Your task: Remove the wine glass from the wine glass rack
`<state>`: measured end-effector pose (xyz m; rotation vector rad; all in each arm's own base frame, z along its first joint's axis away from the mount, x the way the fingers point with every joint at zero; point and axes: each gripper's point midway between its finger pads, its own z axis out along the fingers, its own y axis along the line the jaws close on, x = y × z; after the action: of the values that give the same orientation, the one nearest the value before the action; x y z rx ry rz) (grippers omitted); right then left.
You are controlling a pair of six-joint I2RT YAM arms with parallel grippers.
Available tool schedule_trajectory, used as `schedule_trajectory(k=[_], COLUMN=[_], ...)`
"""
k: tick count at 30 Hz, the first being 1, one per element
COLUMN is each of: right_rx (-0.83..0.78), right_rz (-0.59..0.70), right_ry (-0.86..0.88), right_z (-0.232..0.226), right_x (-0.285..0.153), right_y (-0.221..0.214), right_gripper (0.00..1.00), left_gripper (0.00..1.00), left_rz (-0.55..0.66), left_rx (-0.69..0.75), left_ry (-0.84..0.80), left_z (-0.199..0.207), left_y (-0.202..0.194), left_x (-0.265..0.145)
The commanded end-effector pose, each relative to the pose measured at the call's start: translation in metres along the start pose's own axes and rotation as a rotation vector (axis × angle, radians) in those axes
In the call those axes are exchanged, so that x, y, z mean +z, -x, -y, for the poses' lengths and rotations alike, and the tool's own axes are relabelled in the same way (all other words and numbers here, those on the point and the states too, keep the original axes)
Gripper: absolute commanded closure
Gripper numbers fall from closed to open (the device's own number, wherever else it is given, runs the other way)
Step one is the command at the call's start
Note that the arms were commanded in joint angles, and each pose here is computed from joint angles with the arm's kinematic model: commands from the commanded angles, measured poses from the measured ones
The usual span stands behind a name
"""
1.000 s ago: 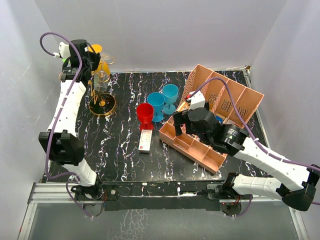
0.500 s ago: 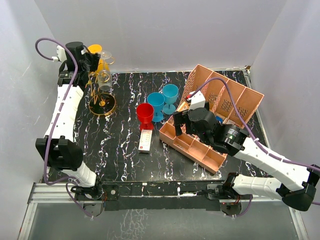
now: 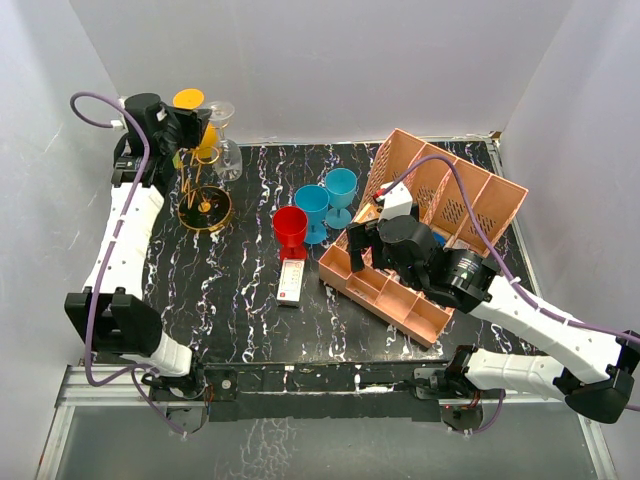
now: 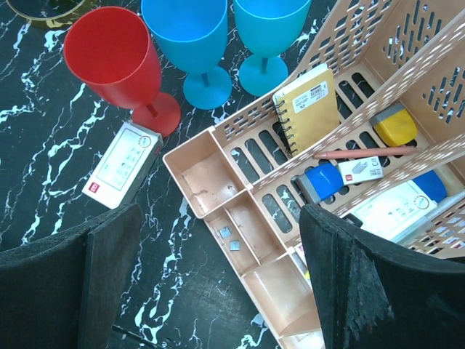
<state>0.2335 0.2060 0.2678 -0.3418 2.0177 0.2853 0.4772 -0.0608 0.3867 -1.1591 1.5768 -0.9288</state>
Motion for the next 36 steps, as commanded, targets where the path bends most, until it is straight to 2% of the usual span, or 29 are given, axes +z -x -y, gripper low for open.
schedule_trajectory(k=[1,8,16,27,36], right_rx=[0.086,0.15,0.245,0.546,0.795], right_rz=[0.077,0.079,0.089,0.131,0.226], right_ry=[0.051,0.157,0.521,0.899,1.02], right_z=[-0.009,-0.029,-0.092,-0.147,-0.14], right_x=[-0.011,-0.017,-0.048,-0.084,-0.1], right_y=[0.027,0.037,0.062,0.094,0.101], right_gripper=[0.01,0.01,0.01,0.01,0.01], left_gripper=[1.0,1.0,1.0,1.0,1.0], left_rz=[-0.124,-0.321,-0.538,-0.698,-0.775], left_rx=[-0.047,-0.001,0.054,0.055,-0.092], left_ry=[-0.249,-0.49,-0.777,-0.991,-1.161], left_z=[0.059,0.1,0.131,0.103,0.087], left_y=[-0.015,-0.044,-0.071,-0.098,-0.095], left_x=[-0.04,-0.083,-0.182,-0.313,-0.384])
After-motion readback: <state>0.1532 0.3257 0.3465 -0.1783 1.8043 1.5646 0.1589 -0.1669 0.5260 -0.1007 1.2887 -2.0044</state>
